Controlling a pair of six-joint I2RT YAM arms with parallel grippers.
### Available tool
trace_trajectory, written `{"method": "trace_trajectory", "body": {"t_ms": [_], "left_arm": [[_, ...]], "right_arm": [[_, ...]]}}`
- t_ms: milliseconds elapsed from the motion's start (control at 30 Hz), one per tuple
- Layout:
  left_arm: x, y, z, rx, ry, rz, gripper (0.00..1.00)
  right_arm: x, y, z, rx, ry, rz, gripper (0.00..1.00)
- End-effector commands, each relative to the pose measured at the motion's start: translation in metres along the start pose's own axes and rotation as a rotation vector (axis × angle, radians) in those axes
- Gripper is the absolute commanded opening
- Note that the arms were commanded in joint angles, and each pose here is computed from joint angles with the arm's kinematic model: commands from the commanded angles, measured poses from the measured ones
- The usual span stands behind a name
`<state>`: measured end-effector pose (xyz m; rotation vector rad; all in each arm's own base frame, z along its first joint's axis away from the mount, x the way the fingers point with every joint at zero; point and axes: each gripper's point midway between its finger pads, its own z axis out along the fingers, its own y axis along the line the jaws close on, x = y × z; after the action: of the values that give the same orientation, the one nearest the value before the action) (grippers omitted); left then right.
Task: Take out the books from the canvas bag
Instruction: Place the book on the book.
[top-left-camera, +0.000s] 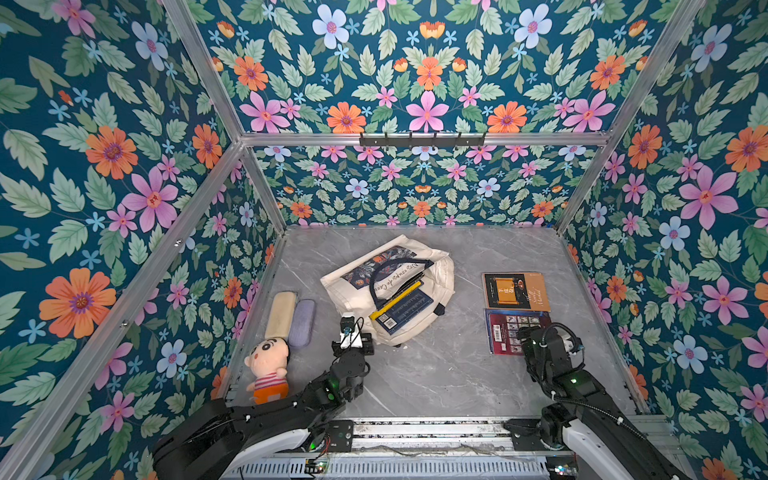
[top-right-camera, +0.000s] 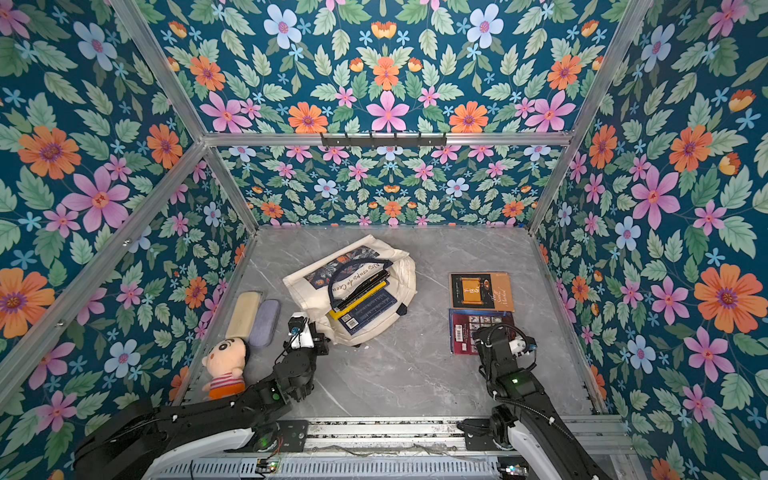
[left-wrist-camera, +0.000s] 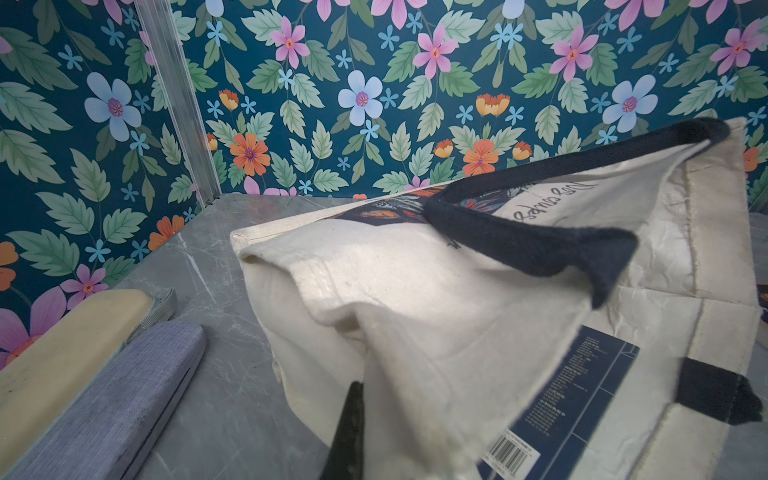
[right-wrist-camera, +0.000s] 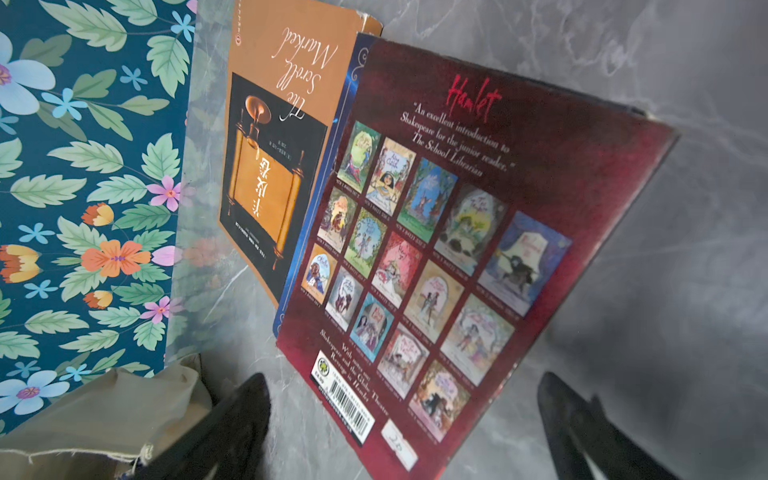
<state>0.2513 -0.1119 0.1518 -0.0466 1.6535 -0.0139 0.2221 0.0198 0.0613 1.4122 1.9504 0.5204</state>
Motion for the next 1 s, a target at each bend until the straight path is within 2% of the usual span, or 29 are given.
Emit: {"method": "trace_trajectory", "body": {"t_ms": [0, 300, 467, 633, 767, 900, 967], "left_arm": [[-0.004, 0.0, 0.0, -0.001, -0.008, -0.017, 0.0], [-0.005, 0.0, 0.0, 0.001, -0.011, -0.023, 0.0], [-0.005, -0.001, 0.0, 0.003, -0.012, -0.028, 0.0], [-0.004, -0.002, 0.001, 0.004, -0.007, -0.021, 0.0], [-0.004, -0.002, 0.001, 0.005, -0.008, -0.023, 0.0], [-0.003, -0.003, 0.001, 0.006, -0.005, -0.019, 0.0], [-0.002, -0.003, 0.001, 0.006, -0.003, -0.017, 0.0]], "right_arm": [[0.004, -0.007, -0.004, 0.036, 0.027, 0.003, 0.99], [0.005, 0.023, -0.016, -0.09, 0.055, -0.084, 0.99], [0.017, 0.027, -0.012, -0.104, 0.119, -0.076, 0.99], [0.032, 0.048, -0.014, -0.183, 0.178, -0.118, 0.99], [0.046, 0.071, -0.021, -0.26, 0.179, -0.195, 0.92], [0.072, 0.099, -0.028, -0.334, 0.245, -0.248, 0.81], [0.085, 0.11, -0.029, -0.347, 0.273, -0.276, 0.79]]}}
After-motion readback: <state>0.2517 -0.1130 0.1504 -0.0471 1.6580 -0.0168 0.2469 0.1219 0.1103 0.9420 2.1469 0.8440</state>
